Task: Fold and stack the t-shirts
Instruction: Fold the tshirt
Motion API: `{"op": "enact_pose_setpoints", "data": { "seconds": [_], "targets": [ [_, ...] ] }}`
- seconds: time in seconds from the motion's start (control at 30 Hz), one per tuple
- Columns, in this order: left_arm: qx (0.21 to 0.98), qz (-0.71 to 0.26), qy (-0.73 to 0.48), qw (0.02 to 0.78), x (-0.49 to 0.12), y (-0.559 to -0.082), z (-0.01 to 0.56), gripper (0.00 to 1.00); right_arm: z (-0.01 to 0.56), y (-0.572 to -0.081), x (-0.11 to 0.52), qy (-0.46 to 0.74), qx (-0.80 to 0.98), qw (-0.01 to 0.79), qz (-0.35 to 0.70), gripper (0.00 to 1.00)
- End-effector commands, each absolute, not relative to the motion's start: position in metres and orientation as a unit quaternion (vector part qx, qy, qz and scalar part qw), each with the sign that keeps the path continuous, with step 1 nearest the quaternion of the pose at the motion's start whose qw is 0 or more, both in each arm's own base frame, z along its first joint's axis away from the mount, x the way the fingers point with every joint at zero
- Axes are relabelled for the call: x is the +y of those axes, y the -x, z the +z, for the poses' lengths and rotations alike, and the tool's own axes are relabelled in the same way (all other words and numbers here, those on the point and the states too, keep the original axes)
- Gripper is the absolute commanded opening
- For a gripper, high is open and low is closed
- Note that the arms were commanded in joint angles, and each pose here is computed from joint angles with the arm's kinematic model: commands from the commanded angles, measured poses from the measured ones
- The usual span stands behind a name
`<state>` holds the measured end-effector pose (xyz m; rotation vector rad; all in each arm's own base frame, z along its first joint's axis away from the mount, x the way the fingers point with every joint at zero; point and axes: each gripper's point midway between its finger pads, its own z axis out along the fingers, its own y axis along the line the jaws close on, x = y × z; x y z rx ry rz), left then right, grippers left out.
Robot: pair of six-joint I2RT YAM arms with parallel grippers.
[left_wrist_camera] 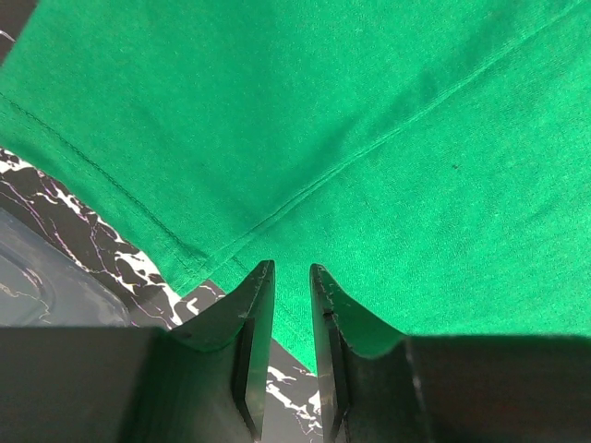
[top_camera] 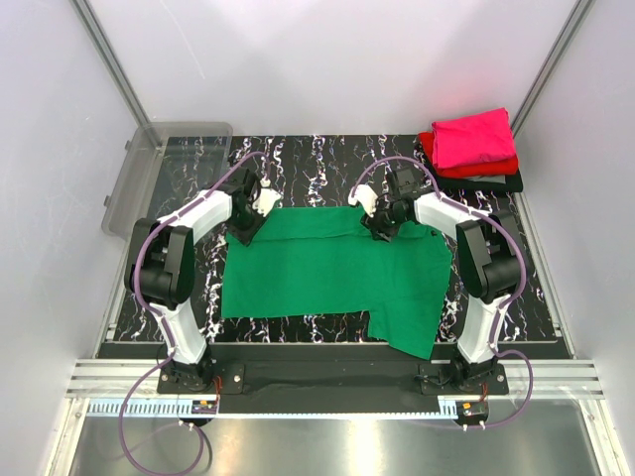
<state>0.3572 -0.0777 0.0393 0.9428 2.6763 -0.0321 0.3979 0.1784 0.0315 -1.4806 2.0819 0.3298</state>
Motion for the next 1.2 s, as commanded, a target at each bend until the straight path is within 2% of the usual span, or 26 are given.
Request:
{"op": "enact_pose_setpoints", "data": {
  "seconds": [0.0, 0.2, 0.33, 0.63, 0.93, 1.1, 1.17],
  "targets": [
    [0.929, -0.012, -0.327, 0.173, -0.083, -0.366, 0.049, 0.26, 0.045, -0.418, 0.185, 0.553, 0.766, 0.313, 0.103, 0.42],
    [0.928, -0.013, -0.330, 0.173, -0.086, -0.368, 0.049, 0.26, 0.053, -0.425, 0.184, 0.544, 0.768, 0.326, 0.087, 0.14],
    [0.928, -0.017, -0.330, 0.174, -0.088, -0.368, 0.049, 0.26, 0.074, -0.419, 0.184, 0.545, 0.762, 0.341, 0.082, 0.07],
    [0.924, -0.022, -0.330, 0.190, -0.091, -0.371, 0.055, 0.26, 0.099, -0.370, 0.189, 0.557, 0.768, 0.304, 0.090, 0.04],
    [0.921, -0.021, -0.332, 0.205, -0.090, -0.370, 0.062, 0.26, 0.070, -0.319, 0.204, 0.576, 0.785, 0.194, 0.118, 0.05],
    [0.919, -0.020, -0.332, 0.213, -0.089, -0.366, 0.067, 0.26, 0.065, -0.307, 0.207, 0.562, 0.804, 0.150, 0.121, 0.08],
    [0.918, -0.020, -0.331, 0.216, -0.089, -0.366, 0.068, 0.27, 0.068, -0.299, 0.205, 0.557, 0.811, 0.130, 0.124, 0.13]
  ]
}}
